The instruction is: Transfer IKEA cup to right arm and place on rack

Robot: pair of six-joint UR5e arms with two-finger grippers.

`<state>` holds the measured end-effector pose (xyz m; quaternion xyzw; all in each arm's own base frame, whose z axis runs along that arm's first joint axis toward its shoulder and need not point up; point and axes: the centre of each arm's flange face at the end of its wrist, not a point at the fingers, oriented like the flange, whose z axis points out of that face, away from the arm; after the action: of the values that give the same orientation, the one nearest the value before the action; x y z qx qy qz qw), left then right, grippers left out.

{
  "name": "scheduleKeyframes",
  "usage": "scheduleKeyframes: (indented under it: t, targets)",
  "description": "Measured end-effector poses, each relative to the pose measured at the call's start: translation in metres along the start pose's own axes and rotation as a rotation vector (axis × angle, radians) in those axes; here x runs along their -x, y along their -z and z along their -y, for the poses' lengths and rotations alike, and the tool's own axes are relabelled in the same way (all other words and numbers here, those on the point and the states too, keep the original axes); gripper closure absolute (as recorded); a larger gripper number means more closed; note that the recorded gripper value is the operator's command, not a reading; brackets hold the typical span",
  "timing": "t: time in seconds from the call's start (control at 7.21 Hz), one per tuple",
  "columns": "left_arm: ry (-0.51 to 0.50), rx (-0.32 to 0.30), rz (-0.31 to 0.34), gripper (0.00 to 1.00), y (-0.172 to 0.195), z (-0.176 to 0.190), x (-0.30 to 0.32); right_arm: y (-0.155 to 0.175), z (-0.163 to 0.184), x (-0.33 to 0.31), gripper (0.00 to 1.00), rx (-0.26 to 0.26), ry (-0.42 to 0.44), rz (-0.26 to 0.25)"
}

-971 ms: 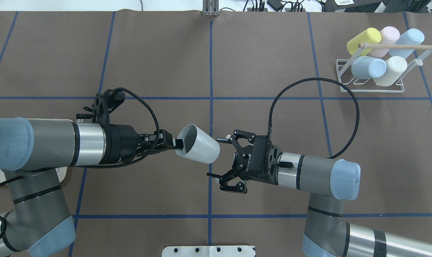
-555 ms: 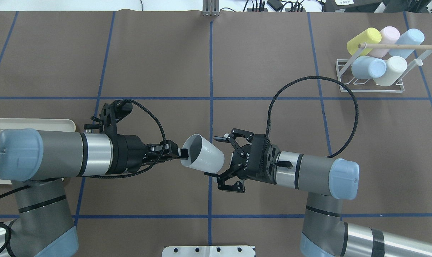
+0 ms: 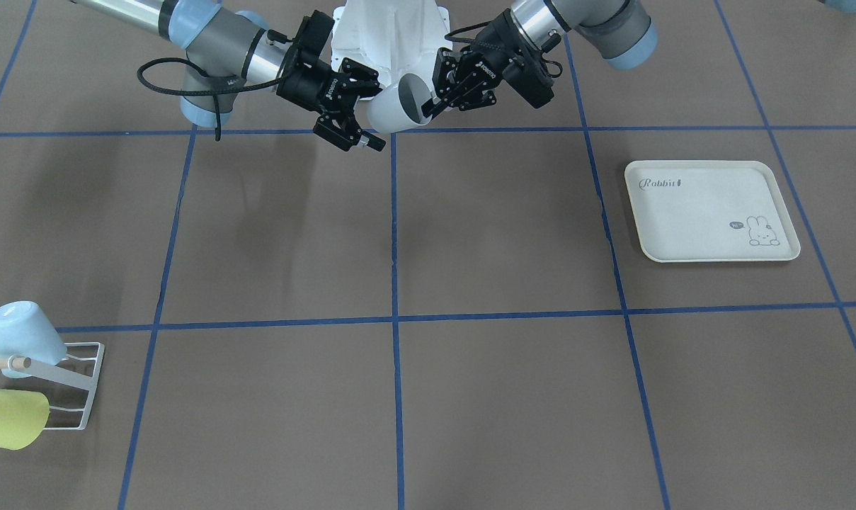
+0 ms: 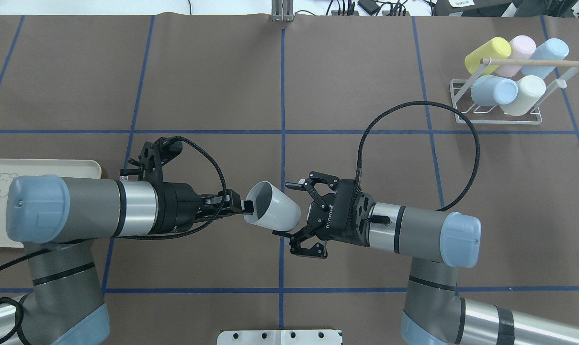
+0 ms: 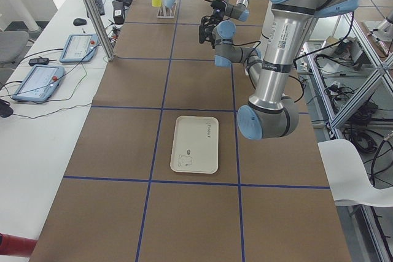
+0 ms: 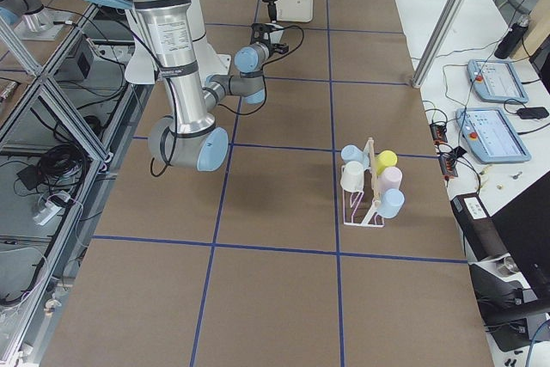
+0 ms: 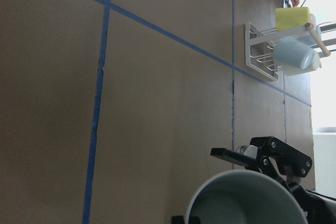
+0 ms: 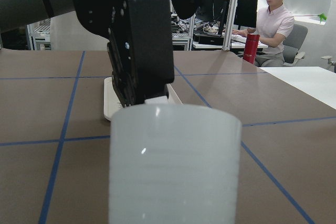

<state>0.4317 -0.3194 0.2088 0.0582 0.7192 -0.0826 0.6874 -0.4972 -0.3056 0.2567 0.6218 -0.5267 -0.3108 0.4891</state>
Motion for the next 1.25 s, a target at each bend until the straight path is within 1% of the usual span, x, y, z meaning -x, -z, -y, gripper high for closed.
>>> scheduleKeyframes:
  t: [0.14,0.28,0.42,0.55,0.69,0.83,0.97,1.25]
  targets:
    - [-0.001,0.000,0.000,1.00,-0.0007,0.0001,-0.0004,-0.0001,0.0003,0.0000,0.02,-0.001,0.000,0.000]
    - [-0.001,0.000,-0.002,1.00,-0.0012,0.0002,-0.0015,-0.0002,0.0003,0.0000,0.12,0.000,0.000,0.000]
    - [-0.002,0.001,-0.003,1.00,-0.0016,0.0001,-0.0023,-0.0003,0.0000,0.0001,0.34,0.001,0.001,0.001]
    - [-0.002,0.001,-0.004,1.00,-0.0017,0.0002,-0.0024,-0.0002,-0.0011,0.0003,0.46,0.006,0.001,0.004]
    - [-0.002,0.001,-0.004,0.65,-0.0018,0.0002,-0.0025,0.0001,-0.0029,0.0006,0.56,0.013,0.000,0.006]
    - [-0.002,0.002,-0.004,0.01,-0.0017,0.0002,-0.0028,0.0008,-0.0044,0.0008,0.59,0.017,-0.001,0.007]
    - [-0.004,0.001,-0.005,0.00,-0.0014,0.0004,-0.0029,0.0017,-0.0060,0.0007,0.61,0.021,-0.001,0.008]
    - [-0.007,-0.006,-0.005,0.00,0.0007,0.0031,-0.0031,0.0030,-0.0087,0.0008,0.61,0.027,-0.001,0.008]
